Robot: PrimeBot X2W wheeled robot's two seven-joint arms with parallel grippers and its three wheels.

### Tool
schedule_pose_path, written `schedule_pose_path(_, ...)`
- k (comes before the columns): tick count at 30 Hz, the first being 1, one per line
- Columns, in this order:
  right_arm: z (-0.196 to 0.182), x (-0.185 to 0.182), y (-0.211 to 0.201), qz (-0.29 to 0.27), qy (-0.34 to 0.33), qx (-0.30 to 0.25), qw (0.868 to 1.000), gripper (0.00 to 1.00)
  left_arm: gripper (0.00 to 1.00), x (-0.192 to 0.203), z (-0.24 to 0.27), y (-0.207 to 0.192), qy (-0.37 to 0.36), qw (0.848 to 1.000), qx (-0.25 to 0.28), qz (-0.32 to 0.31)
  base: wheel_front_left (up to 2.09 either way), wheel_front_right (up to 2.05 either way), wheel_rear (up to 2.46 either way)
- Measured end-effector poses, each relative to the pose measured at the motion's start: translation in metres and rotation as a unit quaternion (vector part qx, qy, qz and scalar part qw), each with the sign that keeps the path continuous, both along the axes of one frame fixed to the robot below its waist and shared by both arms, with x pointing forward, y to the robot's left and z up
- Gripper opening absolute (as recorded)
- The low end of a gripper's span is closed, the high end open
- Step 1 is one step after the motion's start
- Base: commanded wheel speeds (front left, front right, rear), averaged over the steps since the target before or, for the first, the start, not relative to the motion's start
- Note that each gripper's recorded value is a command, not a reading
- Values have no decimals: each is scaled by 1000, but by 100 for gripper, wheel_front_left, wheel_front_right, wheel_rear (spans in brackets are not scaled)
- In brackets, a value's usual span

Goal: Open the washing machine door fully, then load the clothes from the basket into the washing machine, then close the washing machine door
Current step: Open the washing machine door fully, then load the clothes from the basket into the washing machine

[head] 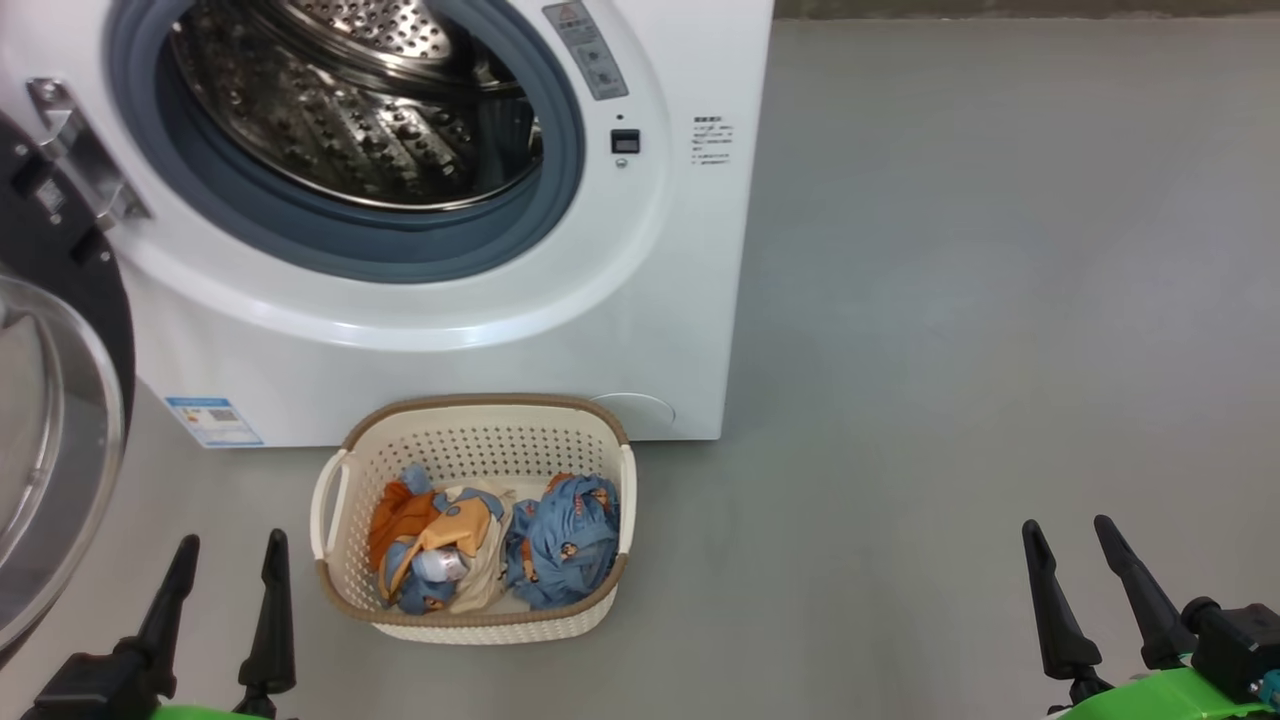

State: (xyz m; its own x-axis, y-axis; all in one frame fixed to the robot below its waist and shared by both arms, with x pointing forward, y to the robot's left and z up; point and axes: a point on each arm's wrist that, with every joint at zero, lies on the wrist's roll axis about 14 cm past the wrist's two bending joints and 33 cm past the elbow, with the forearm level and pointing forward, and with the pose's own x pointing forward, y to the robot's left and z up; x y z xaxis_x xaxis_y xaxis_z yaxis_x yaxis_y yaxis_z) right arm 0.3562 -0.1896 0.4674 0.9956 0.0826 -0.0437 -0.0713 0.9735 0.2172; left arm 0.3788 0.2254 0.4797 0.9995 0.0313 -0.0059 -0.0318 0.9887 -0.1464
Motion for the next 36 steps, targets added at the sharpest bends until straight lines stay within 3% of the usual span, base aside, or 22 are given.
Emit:
schedule_pose_path(27, -2, -4, -13, -25, 3, 3, 1000, 100, 100, 5, -10, -17, 13, 999, -23, -22, 0, -1, 0)
schedule_pose_path(36, -6, -2, -12, -23, 9, 3, 1000, 100, 100, 6, -13, -18, 16, 999, -22, -23, 71, -79, 9)
